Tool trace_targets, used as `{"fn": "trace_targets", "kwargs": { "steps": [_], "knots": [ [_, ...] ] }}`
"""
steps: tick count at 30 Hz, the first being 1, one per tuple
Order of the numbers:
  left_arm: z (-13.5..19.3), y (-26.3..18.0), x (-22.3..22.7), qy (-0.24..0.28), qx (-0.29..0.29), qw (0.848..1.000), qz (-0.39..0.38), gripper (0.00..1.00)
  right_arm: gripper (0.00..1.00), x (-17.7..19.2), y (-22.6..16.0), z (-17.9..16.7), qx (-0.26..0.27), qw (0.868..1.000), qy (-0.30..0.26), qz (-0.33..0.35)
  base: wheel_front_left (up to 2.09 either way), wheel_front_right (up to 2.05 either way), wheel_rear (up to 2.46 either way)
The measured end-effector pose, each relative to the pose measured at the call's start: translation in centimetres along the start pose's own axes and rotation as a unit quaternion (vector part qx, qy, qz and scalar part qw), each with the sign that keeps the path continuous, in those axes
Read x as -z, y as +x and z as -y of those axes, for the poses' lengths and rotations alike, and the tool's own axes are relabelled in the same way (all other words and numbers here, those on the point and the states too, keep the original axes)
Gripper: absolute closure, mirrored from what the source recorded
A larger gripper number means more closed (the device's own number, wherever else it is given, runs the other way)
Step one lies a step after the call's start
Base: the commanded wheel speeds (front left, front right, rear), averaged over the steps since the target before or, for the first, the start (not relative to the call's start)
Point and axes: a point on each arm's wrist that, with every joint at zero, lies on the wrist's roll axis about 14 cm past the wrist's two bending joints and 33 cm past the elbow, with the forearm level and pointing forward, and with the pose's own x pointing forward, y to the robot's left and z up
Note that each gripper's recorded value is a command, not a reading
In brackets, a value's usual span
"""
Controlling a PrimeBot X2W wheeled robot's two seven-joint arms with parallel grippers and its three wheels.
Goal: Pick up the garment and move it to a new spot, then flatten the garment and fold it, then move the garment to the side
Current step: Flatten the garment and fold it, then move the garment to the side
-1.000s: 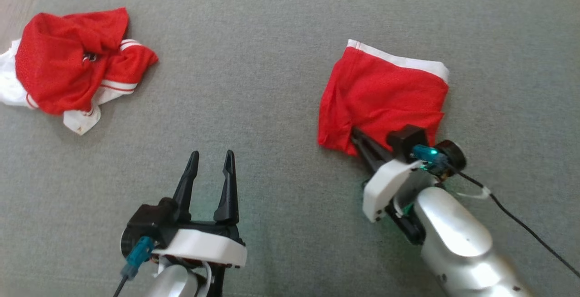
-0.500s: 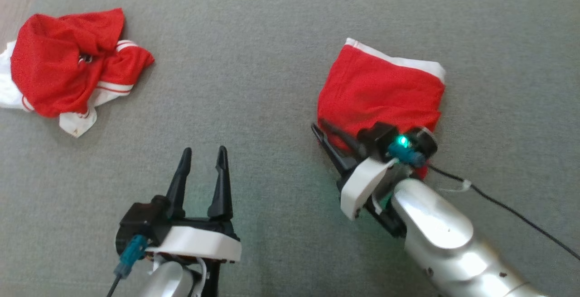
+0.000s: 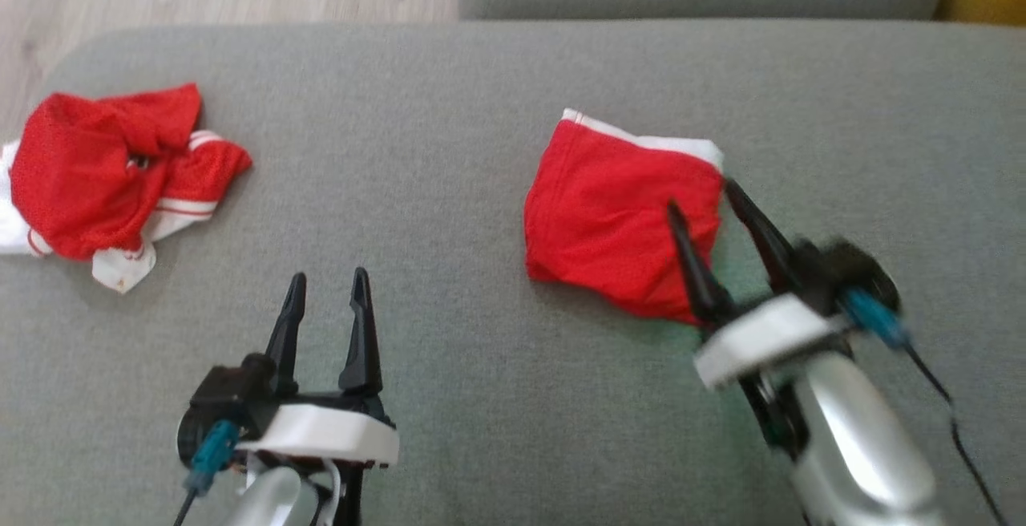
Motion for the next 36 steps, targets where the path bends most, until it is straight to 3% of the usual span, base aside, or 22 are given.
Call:
{"fn": "trace_targets", "kwargs": {
  "steps": [7,14,36],
  "knots": [
    [-0.2,-2.0,1.6,0.003,-0.002,1.000,-0.019,0.00,0.00,0.7,-5.8,2.8,0.080,0.996,0.032,0.005,0.00,0.00,0.00],
    [-0.6,-3.3,2.3,0.002,-0.011,1.000,-0.026,0.00,0.00,0.7,-9.0,4.2,0.123,0.991,0.043,0.011,0.00,0.00,0.00],
    [-1.3,-3.8,2.7,0.004,-0.022,0.999,-0.031,0.00,0.00,1.0,-9.5,4.7,0.133,0.990,0.050,-0.002,0.00,0.00,0.00]
  ]
}}
